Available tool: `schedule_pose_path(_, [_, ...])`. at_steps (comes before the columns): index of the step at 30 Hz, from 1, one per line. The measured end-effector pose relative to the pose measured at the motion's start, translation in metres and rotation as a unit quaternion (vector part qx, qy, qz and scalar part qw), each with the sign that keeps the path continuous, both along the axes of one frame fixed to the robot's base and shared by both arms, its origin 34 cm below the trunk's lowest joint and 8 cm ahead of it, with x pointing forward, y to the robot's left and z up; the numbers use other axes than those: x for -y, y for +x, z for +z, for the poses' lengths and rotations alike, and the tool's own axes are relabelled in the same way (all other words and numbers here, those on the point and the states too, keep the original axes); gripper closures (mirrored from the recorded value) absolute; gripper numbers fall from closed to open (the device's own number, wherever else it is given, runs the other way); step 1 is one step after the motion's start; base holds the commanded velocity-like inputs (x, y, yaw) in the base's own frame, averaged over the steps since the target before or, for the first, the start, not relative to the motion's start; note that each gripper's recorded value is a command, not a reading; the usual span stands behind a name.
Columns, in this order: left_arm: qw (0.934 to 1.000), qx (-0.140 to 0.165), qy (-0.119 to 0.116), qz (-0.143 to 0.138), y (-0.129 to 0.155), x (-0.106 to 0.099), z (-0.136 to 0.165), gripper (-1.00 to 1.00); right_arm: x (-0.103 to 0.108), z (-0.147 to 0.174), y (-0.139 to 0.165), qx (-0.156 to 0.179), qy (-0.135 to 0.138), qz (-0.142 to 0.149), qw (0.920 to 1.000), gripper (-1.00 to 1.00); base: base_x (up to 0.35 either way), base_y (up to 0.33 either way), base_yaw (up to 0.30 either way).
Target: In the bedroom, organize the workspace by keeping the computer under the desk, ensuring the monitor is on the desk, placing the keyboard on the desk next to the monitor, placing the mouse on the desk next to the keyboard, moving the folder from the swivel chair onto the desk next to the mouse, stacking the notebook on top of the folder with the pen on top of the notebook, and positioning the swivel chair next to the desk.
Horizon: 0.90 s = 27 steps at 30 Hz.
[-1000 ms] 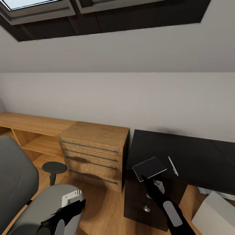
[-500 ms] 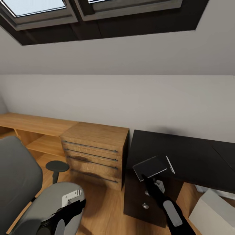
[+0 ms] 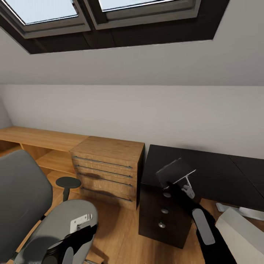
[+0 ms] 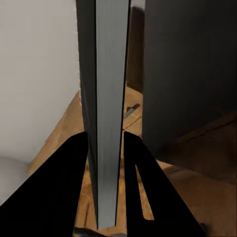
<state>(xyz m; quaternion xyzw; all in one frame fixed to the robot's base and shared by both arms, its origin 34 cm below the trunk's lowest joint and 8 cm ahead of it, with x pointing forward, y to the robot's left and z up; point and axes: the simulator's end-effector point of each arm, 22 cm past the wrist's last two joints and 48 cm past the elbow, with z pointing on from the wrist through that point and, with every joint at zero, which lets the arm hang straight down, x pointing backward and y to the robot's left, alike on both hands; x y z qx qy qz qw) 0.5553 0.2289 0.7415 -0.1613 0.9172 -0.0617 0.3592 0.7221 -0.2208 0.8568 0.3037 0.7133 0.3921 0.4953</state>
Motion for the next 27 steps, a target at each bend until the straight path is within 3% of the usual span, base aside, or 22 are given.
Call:
schedule_pose_path(1, [1.0000,-0.003,0.000,0.000,-0.001,0.000,-0.003,-1.00,0.002,0.003,-0.002,-0.005,-0.024,0.017,0.9996,1.00,-0.002,0.000,0.000])
schedule_pose_path(3, [1.0000,-0.005,-0.001,-0.001,-0.002,0.001,-0.005,-1.00,0.003,0.005,-0.005,-0.010,-0.039,0.032,0.9987,1.00,-0.001,0.000,0.000])
schedule_pose_path(8, [1.0000,-0.006,-0.001,0.000,-0.002,0.001,-0.006,-1.00,-0.007,0.015,-0.009,0.011,-0.031,0.061,0.9976,1.00,0.000,0.000,0.000])
schedule_pose_path(15, [1.0000,-0.006,0.001,-0.001,-0.002,0.001,-0.006,-1.00,-0.008,0.019,-0.010,0.018,-0.021,0.065,0.9975,1.00,-0.029,-0.149,-0.011])
schedule_pose_path(27, [0.9999,-0.015,0.000,-0.004,-0.005,0.004,-0.014,-1.00,-0.007,0.019,-0.010,0.019,-0.020,0.065,0.9975,1.00,-0.141,-0.303,-0.205])
